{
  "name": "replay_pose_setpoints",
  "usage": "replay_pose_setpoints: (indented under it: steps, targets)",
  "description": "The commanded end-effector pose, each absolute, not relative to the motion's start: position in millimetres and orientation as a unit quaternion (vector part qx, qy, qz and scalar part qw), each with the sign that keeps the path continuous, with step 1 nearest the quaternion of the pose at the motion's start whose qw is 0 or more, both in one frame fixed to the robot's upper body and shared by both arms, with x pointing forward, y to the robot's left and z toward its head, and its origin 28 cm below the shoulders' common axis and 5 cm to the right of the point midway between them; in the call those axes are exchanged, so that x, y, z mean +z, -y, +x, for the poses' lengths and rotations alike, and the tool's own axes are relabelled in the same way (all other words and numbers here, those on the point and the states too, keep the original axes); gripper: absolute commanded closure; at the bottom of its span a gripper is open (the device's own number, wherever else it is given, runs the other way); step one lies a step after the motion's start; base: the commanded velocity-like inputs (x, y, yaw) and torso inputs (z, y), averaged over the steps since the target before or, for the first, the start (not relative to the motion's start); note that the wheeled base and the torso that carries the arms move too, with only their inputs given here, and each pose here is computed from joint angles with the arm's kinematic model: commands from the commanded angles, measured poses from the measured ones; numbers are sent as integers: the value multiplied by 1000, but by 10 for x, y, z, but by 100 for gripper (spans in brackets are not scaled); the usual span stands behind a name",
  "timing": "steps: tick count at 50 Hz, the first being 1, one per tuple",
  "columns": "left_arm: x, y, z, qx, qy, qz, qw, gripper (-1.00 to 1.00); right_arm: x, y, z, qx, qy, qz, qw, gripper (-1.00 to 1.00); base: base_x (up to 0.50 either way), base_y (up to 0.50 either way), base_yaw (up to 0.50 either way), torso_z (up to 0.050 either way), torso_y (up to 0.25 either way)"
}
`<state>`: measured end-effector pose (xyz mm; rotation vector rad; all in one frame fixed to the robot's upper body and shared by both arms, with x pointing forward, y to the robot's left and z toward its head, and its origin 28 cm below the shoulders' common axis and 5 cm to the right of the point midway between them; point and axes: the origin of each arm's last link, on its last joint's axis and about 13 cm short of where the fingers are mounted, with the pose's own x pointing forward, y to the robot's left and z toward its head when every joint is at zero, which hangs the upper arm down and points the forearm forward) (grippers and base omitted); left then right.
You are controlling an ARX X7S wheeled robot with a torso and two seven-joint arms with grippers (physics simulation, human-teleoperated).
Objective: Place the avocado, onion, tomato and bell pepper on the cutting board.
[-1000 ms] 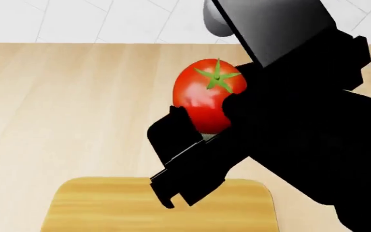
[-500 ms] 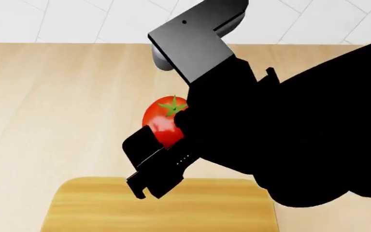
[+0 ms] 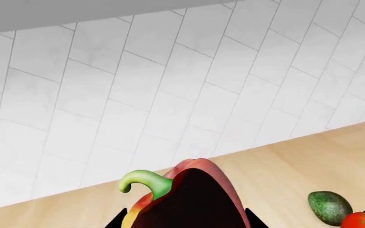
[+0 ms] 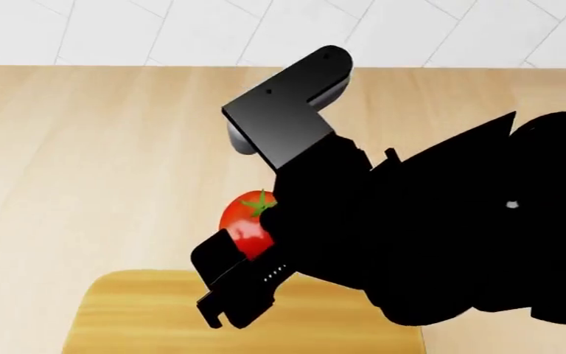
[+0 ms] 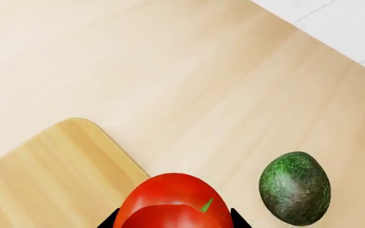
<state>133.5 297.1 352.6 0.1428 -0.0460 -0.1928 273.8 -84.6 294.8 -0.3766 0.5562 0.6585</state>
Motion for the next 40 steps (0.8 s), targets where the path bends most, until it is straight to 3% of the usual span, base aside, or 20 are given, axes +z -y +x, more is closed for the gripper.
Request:
replay_pose_setpoints:
  steps: [1, 20, 21, 40]
  targets:
    - [3541, -2980, 1336, -90, 26, 62, 994, 100, 2865, 832, 2747, 324, -279, -183, 885, 100, 0, 0, 0, 0, 0]
    - [3520, -2997, 1361, -87, 23, 60, 994, 100, 2721, 824, 2775, 324, -296, -185, 880, 100, 0, 0, 0, 0, 0]
    - [3521, -2997, 1363, -87, 23, 60, 994, 100, 2728, 825, 2773, 324, -296, -186, 879, -100, 0, 0, 0, 0, 0]
    - [3474, -2995, 1406, -89, 18, 64, 994, 100, 3162, 829, 2565, 323, -224, -191, 899, -100, 0, 0, 0, 1, 0]
